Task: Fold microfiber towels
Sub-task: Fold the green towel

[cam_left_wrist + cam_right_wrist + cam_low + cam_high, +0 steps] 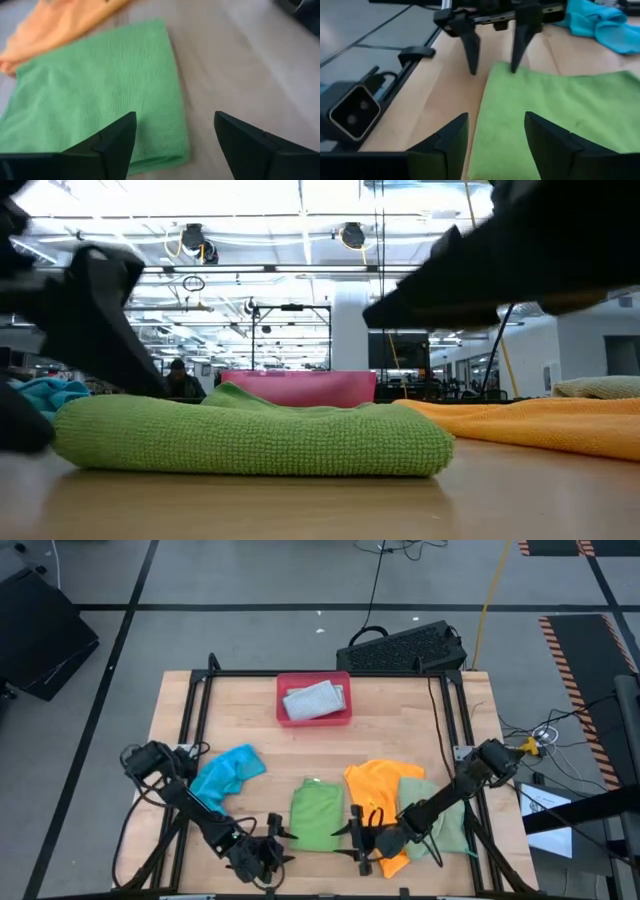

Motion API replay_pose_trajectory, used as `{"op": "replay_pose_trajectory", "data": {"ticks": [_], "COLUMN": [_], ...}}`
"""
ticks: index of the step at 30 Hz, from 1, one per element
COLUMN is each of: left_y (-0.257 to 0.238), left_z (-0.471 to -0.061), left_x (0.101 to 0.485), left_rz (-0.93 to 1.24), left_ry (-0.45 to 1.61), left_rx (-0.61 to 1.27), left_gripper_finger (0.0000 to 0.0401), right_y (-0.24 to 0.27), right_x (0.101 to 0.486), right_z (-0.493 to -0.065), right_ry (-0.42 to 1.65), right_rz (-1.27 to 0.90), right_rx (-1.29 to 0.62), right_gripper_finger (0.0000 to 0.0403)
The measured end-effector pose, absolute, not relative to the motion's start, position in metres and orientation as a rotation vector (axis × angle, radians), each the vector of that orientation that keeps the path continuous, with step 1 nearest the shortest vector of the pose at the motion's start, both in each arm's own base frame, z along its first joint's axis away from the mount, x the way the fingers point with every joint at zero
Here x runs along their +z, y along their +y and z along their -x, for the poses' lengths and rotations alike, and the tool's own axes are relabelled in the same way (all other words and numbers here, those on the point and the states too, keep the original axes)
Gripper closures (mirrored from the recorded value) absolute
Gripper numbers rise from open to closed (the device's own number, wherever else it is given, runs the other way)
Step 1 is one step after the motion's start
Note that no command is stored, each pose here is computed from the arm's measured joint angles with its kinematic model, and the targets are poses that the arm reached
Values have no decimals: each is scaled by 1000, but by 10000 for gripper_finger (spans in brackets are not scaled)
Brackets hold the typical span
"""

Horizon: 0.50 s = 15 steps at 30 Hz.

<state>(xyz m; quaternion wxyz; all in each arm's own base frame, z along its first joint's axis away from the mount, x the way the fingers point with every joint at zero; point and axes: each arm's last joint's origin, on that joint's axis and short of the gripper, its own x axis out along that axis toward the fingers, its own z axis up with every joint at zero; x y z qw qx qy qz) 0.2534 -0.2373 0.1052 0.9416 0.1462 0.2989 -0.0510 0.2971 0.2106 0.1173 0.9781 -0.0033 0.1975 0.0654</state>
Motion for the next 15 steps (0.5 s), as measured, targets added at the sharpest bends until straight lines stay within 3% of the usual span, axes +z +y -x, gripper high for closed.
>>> {"op": "replay_pose_trajectory", "data": {"ticks": [6, 15], "left_y": [-225, -211], "left_z": [-264, -271], "left_x": [100, 99], "left_rz": [-274, -189], "left_ry": [648, 726], "left_rx": [-86, -64], "left_gripper_finger": [185, 362], "right_y": [213, 215], "right_x": [94, 82], "right_z": [-296, -296], "right_ry": [456, 442], "right_rz": [20, 81], "right_rx": [146, 139], "right_gripper_finger": [219, 221]}}
